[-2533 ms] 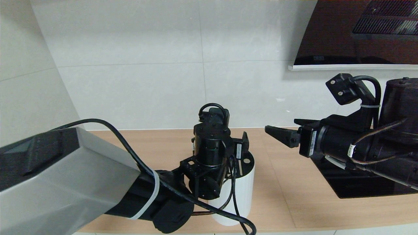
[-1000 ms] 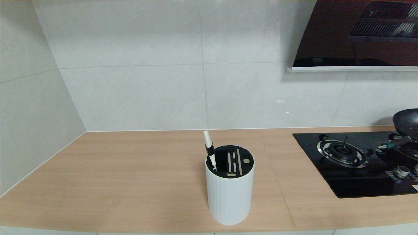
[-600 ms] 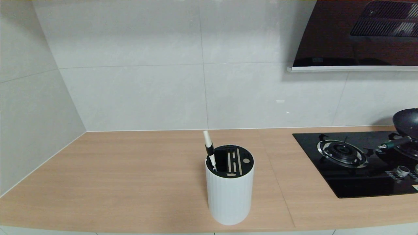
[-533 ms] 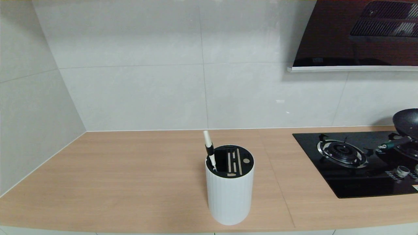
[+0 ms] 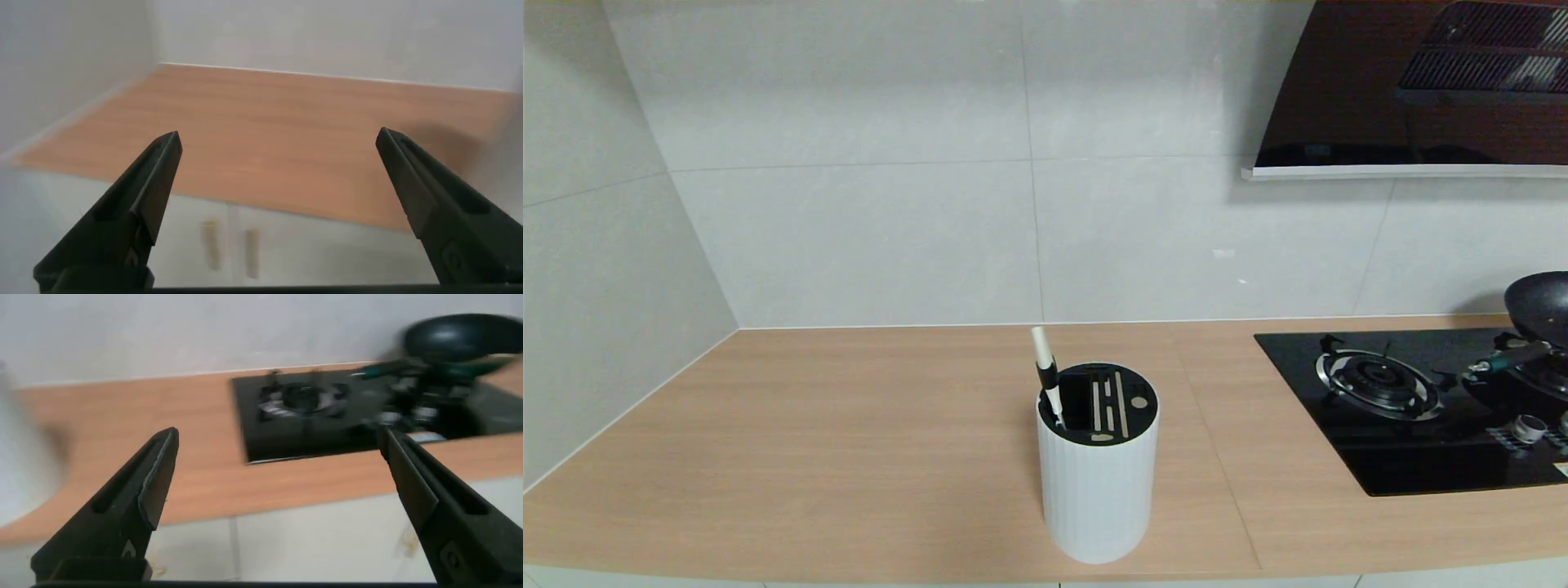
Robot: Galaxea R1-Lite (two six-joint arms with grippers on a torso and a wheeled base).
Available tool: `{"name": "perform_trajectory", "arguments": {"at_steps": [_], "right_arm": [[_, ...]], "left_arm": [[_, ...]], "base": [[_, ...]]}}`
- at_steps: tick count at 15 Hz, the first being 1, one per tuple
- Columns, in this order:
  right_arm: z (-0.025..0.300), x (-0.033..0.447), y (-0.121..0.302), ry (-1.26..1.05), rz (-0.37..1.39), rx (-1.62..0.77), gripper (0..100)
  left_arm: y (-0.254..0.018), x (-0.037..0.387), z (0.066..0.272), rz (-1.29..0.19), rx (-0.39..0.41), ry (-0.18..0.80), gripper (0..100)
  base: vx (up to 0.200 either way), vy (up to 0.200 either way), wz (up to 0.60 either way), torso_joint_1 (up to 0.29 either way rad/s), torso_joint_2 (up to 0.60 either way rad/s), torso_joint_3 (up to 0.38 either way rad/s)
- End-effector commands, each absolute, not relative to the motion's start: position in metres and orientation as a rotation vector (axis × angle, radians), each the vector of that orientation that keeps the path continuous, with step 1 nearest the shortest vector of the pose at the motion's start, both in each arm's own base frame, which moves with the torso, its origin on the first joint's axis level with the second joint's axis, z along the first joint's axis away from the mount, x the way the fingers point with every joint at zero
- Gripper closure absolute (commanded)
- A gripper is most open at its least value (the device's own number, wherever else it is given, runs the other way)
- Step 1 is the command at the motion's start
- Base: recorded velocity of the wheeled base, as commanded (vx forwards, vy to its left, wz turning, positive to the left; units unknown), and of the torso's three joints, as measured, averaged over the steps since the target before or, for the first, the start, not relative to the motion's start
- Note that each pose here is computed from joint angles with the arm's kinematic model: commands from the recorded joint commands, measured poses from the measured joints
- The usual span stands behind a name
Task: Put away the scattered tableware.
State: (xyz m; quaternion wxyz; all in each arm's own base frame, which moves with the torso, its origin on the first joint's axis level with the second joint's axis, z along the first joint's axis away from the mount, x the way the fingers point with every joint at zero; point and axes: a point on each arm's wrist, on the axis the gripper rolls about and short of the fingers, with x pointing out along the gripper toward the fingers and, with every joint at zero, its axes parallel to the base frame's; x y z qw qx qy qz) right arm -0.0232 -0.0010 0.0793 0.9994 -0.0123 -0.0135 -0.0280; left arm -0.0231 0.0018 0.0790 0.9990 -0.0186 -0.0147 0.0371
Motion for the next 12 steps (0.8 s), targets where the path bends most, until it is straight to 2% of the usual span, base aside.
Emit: {"name": "perform_trajectory", "arguments": {"at_steps": [1, 4, 7, 9, 12], "right_arm": [[0.0748, -0.0228, -0.0001, 0.011, -0.009, -0.023, 0], [0.0757, -0.0227, -0.0002, 0.000, -0.008, -0.018, 0], [0.0757, -0.0227, -0.0001, 0.000, -0.006, -0.011, 0], [0.0757, -0.0227, -0.0001, 0.000, -0.006, -0.011, 0], [0.0757, -0.0227, -0.0001, 0.000, -0.006, -0.011, 0]], "left_arm": [[0.0016, -0.0230, 0.0784, 0.061, -0.035, -0.027, 0], [-0.0004, -0.0228, 0.0747, -0.028, 0.035, 0.007, 0], [-0.0005, -0.0228, 0.0747, -0.032, 0.064, 0.007, 0], [-0.0004, -0.0229, 0.0753, -0.029, -0.006, 0.005, 0], [-0.0005, -0.0228, 0.0750, -0.031, 0.015, 0.004, 0]], "base": [[0.000, 0.000, 0.00, 0.000, 0.00, 0.000], [0.000, 0.000, 0.00, 0.000, 0.00, 0.000], [0.000, 0.000, 0.00, 0.000, 0.00, 0.000], [0.000, 0.000, 0.00, 0.000, 0.00, 0.000], [0.000, 0.000, 0.00, 0.000, 0.00, 0.000]]}}
